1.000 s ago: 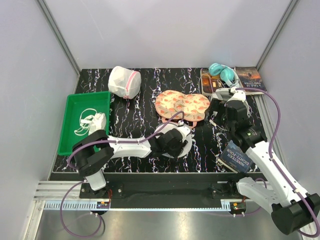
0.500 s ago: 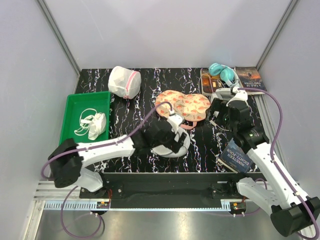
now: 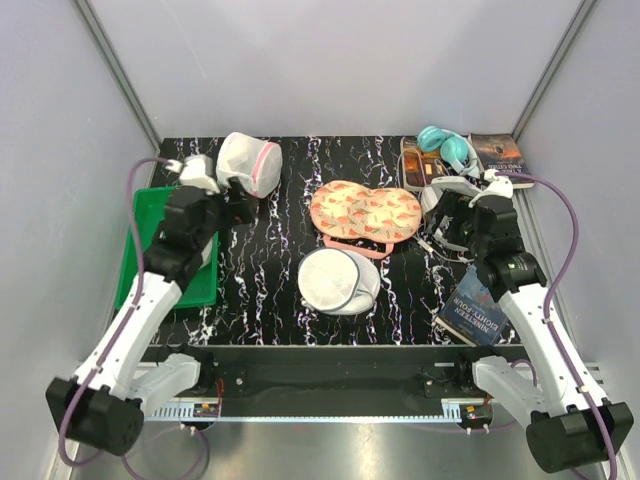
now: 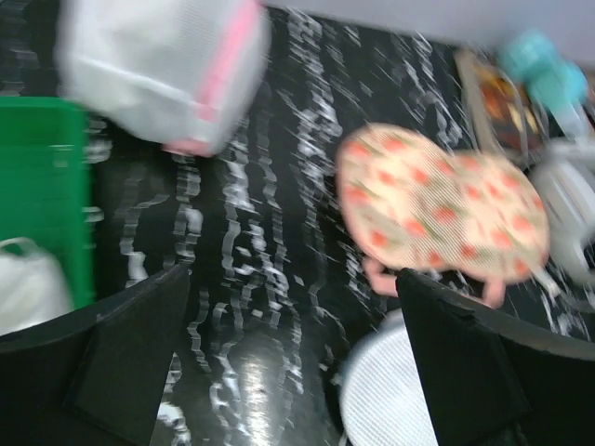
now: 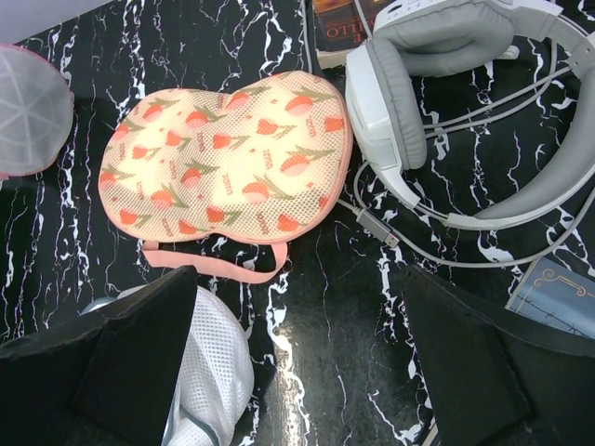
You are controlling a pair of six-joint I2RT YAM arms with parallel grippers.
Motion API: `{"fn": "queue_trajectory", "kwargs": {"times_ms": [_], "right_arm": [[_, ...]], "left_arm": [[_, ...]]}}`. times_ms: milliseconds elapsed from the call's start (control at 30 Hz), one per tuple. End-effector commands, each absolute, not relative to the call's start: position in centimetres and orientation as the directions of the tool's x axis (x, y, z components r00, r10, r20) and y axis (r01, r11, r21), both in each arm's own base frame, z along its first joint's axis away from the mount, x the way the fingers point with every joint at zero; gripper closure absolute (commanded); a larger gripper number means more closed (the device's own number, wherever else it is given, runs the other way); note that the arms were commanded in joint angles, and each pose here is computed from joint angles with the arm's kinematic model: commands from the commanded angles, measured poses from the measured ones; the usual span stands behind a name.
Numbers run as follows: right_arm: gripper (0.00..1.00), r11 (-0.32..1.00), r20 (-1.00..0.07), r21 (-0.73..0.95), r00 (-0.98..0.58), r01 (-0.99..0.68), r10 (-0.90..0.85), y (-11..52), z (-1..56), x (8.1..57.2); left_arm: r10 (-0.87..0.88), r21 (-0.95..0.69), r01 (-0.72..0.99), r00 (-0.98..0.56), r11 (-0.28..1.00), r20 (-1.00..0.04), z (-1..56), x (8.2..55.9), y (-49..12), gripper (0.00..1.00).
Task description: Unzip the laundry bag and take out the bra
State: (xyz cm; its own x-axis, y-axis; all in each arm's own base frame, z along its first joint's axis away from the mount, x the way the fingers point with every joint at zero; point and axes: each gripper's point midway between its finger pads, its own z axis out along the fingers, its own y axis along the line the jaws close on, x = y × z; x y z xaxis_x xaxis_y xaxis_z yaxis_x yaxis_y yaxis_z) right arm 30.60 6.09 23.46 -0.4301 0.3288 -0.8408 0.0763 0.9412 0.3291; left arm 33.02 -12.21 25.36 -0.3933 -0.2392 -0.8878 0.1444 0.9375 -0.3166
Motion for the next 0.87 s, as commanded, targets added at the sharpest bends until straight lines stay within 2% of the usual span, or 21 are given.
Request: {"fn": "queue_trajectory", "kwargs": {"times_ms": [0, 233, 833], "right_arm": [[0.0, 0.937, -0.861, 0.346, -0.384, 0.041, 0.334, 5.7, 24.9, 31.0], [0.0, 0.934, -0.851, 0.354, -0.398, 0.044, 0.342, 5.3, 24.2, 31.0], [0.0, 0.932, -0.848, 0.361, -0.408, 0.02, 0.338, 5.7, 24.0, 31.2]], "left_arm": [[-0.346, -0.389, 0.06, -0.348, 0.919, -0.871, 27.6, 31.7, -8.2, 0.01], [-0.332, -0.341, -0.026, -0.308, 0.94, -0.892, 29.6, 30.4, -5.7, 0.01], [-0.294, -0.304, -0.009, -0.29, 0.953, -0.911, 30.6, 29.3, -5.2, 0.01]]}}
